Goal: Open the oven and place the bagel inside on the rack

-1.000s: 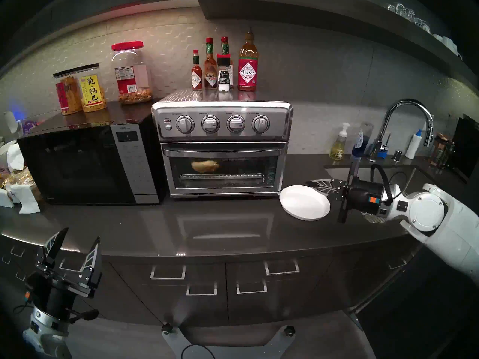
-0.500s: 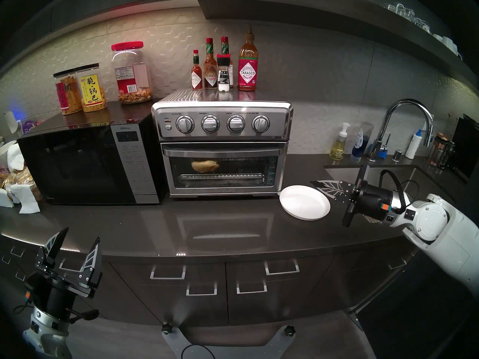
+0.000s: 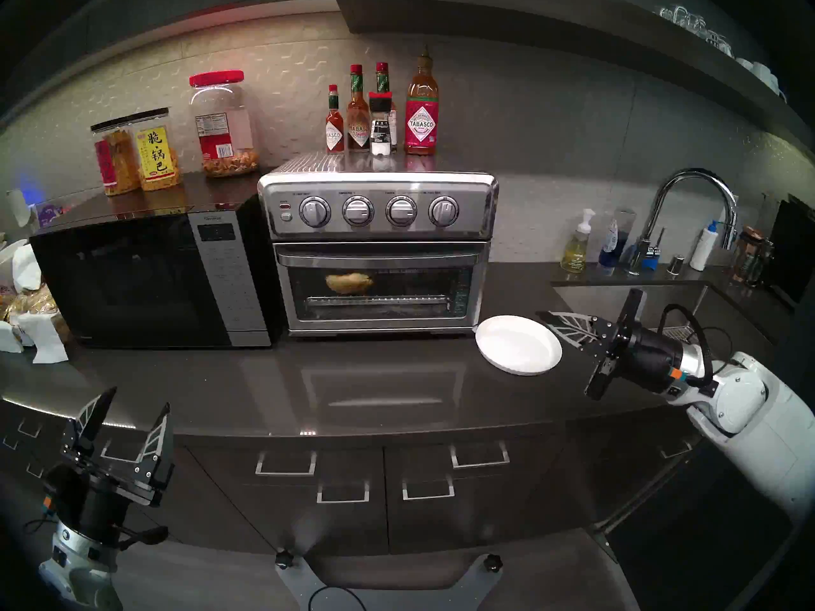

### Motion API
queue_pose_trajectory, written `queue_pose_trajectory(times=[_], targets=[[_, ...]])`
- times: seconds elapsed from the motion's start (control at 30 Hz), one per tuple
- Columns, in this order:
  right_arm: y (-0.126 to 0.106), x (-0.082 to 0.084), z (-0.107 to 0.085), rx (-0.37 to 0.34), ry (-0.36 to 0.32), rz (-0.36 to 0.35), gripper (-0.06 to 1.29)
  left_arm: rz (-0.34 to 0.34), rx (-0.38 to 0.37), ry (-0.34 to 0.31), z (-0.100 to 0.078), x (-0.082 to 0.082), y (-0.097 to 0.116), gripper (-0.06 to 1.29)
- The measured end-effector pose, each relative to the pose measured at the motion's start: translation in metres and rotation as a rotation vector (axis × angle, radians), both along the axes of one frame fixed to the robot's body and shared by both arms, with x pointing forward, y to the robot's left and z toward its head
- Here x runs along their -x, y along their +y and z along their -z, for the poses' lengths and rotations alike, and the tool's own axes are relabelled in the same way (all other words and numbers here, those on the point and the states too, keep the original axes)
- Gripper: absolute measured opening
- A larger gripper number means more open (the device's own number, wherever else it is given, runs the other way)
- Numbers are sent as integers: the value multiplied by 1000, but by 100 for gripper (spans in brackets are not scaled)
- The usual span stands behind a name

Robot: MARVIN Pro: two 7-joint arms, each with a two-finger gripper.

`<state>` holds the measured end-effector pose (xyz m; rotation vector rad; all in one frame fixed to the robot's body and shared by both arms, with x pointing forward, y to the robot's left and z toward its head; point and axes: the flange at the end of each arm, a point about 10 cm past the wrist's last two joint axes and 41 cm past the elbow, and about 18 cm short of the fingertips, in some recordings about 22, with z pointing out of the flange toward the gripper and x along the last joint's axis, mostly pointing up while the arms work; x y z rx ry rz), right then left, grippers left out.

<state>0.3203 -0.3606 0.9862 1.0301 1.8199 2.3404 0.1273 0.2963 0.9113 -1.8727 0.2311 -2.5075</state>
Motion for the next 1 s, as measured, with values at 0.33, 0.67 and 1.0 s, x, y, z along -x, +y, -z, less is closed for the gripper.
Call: queue_pose_trajectory(times=[0.33,0.67,1.0], targets=[[0,23,2,-25,-9,11,-2,1,-1,-1,0,0,0,127],[-7,52,-7,-4,-14,70,-2,2,-1,-2,-1,0,0,127],[-10,80,-18,44,38,151,-2,3,-1,-1,-1,0,0,127]])
